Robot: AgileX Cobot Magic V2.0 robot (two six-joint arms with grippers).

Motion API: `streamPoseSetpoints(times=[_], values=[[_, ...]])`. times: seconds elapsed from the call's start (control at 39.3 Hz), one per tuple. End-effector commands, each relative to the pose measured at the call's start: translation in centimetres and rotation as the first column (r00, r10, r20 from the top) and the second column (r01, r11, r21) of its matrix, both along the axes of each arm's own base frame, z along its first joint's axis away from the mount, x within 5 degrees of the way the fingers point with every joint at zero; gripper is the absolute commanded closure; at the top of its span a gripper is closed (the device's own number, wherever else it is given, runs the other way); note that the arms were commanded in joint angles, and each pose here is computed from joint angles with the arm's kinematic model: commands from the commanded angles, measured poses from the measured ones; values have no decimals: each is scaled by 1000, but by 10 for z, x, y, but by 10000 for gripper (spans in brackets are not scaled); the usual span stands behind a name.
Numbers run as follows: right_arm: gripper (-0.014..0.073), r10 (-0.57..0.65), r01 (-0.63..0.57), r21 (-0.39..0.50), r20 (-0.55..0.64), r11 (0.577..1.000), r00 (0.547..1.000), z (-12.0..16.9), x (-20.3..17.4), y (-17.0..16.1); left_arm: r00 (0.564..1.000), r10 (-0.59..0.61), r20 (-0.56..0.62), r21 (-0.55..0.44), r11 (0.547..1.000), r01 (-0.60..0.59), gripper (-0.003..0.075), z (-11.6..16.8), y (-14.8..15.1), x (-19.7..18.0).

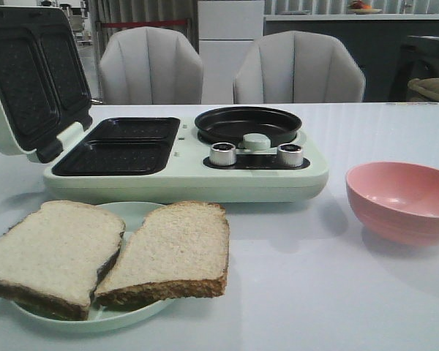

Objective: Make breakfast with bread and shrimp

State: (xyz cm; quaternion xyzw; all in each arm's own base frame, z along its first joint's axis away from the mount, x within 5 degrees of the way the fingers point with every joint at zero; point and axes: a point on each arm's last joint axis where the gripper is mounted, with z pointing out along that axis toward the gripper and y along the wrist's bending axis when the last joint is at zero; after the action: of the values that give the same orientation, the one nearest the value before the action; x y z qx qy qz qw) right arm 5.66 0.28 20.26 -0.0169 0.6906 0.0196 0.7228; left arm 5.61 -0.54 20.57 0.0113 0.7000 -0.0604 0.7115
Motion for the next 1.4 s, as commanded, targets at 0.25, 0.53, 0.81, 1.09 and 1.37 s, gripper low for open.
streamPoseSetpoints(times=[0.25, 0.53, 0.81, 1.09, 1.37], values=[[452, 6, -7, 2, 125, 1000, 992, 14, -4, 0, 925, -21, 378, -57, 997, 46, 606, 44, -1, -11], [452, 6, -7, 2, 125, 1000, 992, 14, -4, 0, 979, 6, 205, -41, 999, 2, 606, 118, 3, -20], [452, 6, -7, 2, 125, 1000, 992, 14, -4, 0, 999, 2, 50, -23, 1000, -1, 606, 131, 2, -9], [452, 6, -7, 2, 125, 1000, 992, 14, -4, 0, 998, 13, -58, -10, 1000, -13, 606, 121, 3, -8], [452, 6, -7, 2, 125, 1000, 992, 14, -4, 0, 998, 30, -60, 27, 999, -28, 366, 120, 4, -8]])
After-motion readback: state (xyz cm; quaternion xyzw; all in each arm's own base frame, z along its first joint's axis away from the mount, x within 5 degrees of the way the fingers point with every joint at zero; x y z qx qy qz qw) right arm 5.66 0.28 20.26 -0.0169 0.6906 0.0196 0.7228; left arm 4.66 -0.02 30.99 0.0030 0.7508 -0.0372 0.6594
